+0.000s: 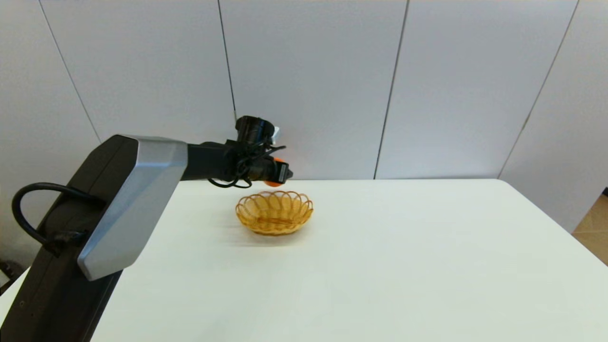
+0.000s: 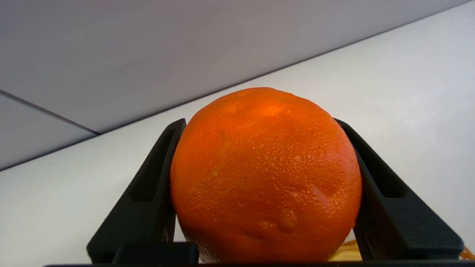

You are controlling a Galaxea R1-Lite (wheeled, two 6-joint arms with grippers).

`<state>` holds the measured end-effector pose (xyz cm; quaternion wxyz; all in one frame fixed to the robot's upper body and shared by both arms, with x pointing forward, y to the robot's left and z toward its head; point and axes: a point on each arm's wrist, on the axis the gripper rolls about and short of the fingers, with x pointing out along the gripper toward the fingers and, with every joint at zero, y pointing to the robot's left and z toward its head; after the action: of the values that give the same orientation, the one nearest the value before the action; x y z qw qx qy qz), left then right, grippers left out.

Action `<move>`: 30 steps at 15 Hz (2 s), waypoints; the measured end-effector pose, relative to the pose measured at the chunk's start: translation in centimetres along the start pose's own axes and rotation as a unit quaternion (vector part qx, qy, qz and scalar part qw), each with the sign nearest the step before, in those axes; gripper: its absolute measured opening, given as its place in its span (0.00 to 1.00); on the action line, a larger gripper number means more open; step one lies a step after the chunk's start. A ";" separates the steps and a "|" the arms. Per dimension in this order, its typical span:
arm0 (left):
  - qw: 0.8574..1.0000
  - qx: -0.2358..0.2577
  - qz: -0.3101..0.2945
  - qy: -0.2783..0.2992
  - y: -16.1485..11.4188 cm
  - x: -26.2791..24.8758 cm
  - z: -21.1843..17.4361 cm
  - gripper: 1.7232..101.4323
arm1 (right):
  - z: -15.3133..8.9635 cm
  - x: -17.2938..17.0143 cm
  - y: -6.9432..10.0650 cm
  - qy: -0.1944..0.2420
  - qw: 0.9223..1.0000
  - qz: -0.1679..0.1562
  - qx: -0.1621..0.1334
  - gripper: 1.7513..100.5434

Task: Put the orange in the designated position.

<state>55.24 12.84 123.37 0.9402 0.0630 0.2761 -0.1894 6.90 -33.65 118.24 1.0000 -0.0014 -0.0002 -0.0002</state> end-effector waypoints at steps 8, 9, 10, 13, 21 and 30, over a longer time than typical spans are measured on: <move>1.000 0.000 0.000 0.012 -0.1 1.7 -1.4 0.69 | 0.0 0.0 0.0 0.000 1.000 0.000 0.000 0.97; 1.000 0.000 0.000 0.014 -0.1 1.8 -1.5 0.69 | 0.0 0.0 0.0 0.000 1.000 0.000 0.000 0.97; 1.000 0.000 -0.001 0.015 -0.1 1.9 -1.6 0.69 | 0.0 0.0 0.0 0.000 1.000 0.000 0.000 0.97; 1.000 0.000 -0.001 0.012 -0.1 2.0 -1.6 0.69 | 0.0 0.0 0.0 0.000 1.000 0.000 0.000 0.97; 1.000 0.002 -0.003 0.006 -0.4 1.8 -1.3 0.87 | 0.0 0.0 0.0 0.000 1.000 0.000 0.000 0.97; 0.998 0.000 -0.003 -0.063 -0.3 -3.7 3.5 0.93 | 0.0 0.0 0.0 0.000 1.000 0.000 0.000 0.97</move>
<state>53.96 13.04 128.32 0.9552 0.0498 0.2166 -0.1955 6.90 -33.65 118.23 1.0000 -0.0014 0.0002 -0.0002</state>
